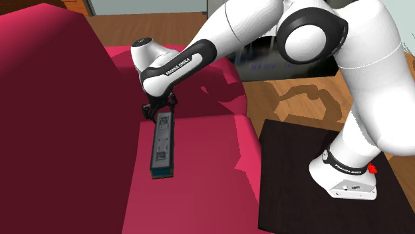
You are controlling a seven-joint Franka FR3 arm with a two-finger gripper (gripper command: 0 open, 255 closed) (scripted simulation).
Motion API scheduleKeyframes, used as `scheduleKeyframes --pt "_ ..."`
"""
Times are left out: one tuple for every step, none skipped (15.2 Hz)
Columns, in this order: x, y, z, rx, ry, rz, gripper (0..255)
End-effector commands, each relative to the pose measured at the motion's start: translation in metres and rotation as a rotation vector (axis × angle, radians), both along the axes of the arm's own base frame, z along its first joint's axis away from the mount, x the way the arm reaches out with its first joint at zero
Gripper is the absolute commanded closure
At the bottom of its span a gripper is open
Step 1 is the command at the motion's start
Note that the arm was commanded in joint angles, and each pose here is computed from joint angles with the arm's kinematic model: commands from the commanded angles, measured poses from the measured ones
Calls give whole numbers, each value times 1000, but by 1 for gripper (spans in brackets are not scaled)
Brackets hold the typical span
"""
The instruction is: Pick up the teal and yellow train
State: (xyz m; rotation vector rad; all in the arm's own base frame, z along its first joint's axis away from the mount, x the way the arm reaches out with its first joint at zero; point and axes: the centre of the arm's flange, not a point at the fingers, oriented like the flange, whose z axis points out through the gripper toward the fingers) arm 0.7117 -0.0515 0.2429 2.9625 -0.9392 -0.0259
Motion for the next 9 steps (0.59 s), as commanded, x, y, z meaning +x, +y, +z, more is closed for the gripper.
scheduleKeyframes --pt "-1 0 -8 0 0 0 0" --pt "0 0 -8 0 0 0 0" --pt "-1 0 -7 0 0 0 255" --pt "-1 0 -7 0 0 0 255" --pt "-1 0 -7 0 0 0 255" --pt "-1 0 -7 0 0 0 255" --pt "-1 0 -7 0 0 0 255" --pt "-1 1 -7 0 0 0 255" --pt "-1 1 -7 0 0 0 255"
